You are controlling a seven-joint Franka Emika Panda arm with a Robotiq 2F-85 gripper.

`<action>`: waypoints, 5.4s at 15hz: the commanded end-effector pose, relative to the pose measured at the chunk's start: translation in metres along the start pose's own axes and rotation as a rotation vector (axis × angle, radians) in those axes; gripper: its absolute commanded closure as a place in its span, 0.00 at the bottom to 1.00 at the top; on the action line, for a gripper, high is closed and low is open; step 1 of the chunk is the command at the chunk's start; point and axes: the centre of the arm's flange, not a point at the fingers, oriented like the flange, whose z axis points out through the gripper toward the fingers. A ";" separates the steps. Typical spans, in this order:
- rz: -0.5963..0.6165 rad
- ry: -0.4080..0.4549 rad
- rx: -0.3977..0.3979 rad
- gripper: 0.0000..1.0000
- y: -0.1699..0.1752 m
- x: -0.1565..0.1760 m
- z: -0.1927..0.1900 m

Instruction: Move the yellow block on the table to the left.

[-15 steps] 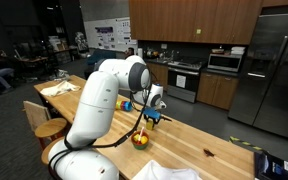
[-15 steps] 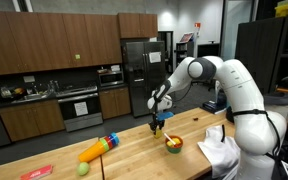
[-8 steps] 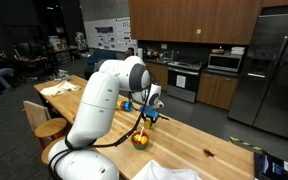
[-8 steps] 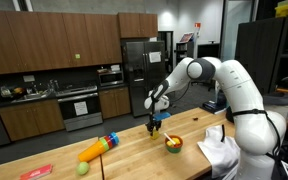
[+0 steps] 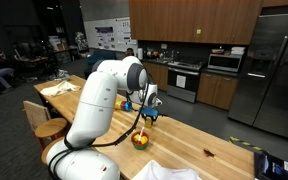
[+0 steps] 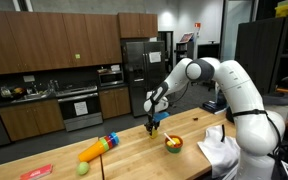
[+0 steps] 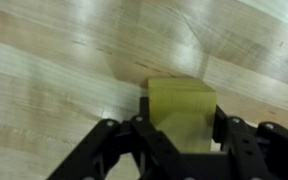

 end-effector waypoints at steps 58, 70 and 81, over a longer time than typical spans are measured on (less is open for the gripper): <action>-0.565 -0.202 0.183 0.00 -0.098 -0.002 -0.023; -0.744 -0.194 0.104 0.00 -0.090 -0.008 0.002; -1.110 -0.145 -0.038 0.00 -0.097 -0.003 0.021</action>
